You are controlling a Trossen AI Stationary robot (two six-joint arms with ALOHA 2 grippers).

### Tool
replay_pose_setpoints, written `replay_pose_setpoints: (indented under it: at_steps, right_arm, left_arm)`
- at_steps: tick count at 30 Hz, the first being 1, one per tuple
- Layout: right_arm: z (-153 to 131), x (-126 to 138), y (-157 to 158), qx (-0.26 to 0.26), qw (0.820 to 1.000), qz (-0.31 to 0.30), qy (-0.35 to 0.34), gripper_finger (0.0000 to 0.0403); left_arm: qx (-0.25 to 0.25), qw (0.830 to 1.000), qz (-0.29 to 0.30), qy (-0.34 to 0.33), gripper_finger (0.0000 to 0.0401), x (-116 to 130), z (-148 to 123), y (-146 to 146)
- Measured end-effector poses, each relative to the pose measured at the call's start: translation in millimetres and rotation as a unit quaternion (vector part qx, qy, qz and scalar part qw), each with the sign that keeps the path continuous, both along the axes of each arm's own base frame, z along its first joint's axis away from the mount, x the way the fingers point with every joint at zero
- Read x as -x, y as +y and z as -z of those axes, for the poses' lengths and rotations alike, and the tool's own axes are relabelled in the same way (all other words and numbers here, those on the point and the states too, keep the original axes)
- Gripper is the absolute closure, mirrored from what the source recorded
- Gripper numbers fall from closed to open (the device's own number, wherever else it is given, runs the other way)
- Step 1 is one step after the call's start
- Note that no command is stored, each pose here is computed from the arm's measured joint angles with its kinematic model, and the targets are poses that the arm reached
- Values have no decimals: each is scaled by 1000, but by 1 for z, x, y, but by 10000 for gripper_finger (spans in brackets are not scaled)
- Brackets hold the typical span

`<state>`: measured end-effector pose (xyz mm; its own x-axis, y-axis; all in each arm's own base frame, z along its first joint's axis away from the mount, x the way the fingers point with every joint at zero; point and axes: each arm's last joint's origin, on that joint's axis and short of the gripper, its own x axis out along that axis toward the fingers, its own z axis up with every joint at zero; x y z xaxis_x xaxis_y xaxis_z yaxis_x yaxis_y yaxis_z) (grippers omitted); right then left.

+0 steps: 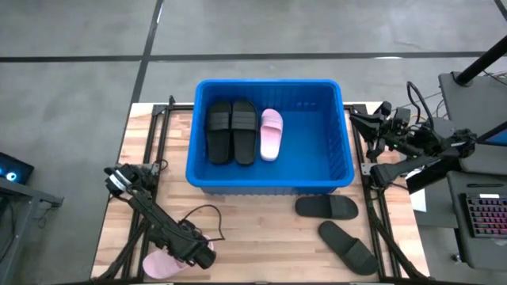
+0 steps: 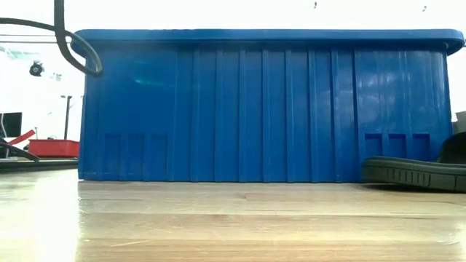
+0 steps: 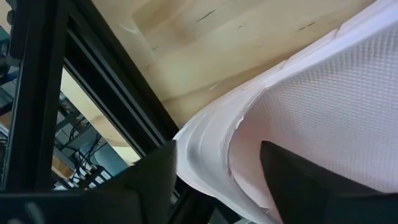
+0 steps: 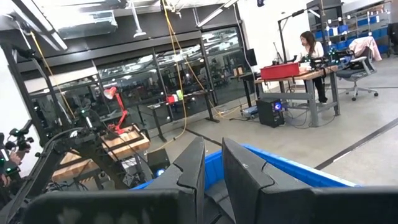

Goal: Pick and place slides into bin
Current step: Put the pink slide into the blue bin

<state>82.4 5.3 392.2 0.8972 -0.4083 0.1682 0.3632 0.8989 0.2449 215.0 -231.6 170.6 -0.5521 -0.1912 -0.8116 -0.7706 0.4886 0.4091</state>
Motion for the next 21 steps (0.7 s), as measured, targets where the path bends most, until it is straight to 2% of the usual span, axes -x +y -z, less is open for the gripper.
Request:
replay_pose_setpoints:
  at_steps: [12,18,21]
  right_arm:
    - [0,0,0,1,1000,0,0,355]
    - [0,0,0,1,1000,0,0,355]
    - [0,0,0,0,1000,0,0,355]
  left_arm:
    - [-30,999,35,-28,380,4,-1,0]
    - [-22,997,55,-50,397,6,-5,-2]
    - [-35,992,65,-100,399,6,-15,1]
